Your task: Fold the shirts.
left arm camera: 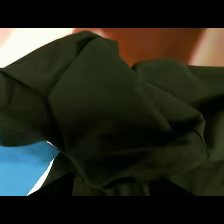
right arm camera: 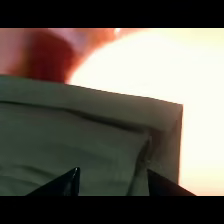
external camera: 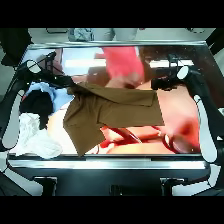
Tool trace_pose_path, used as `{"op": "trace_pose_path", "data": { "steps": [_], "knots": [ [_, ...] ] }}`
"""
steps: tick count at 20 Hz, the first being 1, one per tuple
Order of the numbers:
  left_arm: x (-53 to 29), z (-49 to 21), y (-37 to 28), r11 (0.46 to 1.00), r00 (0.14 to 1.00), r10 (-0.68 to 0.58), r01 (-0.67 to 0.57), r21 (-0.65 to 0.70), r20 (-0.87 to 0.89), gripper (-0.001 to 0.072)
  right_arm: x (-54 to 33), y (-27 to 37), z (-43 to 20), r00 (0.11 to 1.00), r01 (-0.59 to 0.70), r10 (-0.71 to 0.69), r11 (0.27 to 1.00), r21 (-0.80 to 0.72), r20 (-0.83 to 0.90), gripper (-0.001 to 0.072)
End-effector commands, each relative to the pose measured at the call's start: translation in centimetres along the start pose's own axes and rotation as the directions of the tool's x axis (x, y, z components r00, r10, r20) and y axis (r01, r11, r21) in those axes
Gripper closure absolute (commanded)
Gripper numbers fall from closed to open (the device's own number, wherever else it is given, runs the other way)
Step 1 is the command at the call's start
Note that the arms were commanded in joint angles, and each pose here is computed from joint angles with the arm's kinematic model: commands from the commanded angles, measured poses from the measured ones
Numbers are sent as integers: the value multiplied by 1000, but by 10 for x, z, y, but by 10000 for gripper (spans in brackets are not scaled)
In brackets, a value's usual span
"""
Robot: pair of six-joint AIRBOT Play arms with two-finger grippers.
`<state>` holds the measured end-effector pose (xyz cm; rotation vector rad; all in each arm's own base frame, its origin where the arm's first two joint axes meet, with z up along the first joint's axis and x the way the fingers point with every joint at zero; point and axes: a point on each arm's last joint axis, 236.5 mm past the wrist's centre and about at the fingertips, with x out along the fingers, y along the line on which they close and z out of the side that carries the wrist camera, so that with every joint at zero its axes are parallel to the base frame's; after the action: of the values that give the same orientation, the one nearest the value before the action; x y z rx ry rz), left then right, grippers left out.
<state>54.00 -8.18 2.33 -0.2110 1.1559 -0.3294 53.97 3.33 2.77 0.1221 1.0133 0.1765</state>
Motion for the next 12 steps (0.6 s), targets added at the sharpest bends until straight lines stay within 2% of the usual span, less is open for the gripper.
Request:
{"op": "trace_pose_path", "data": {
  "steps": [1, 4, 7, 8, 10, 12],
  "knots": [
    [-32, -38, 35, 998, 984, 34, -41, -37, -177, 158, -44, -34, 0, 1000, 10, -12, 997, -75, -29, 202],
    [-54, -96, 67, 972, 931, -11, -75, -221, -365, 161, -88, -80, -65, 964, -27, 3, 996, -85, -266, 204],
    [-44, -159, 69, 963, 887, -56, -73, -259, -458, 177, -98, -94, -138, 868, -104, 78, 994, -26, -491, 201],
    [-37, -180, 67, 963, 881, -67, -65, -260, -469, 178, -96, -91, -155, 840, -129, 104, 992, -10, -533, 198],
    [-26, -216, 63, 963, 865, -88, -53, -264, -494, 178, -85, -79, -178, 801, -180, 160, 983, 23, -577, 97],
    [-16, -242, 59, 959, 850, -114, -41, -279, -514, 178, -74, -66, -192, 781, -223, 212, 973, 55, -587, 96]
  ]
}}
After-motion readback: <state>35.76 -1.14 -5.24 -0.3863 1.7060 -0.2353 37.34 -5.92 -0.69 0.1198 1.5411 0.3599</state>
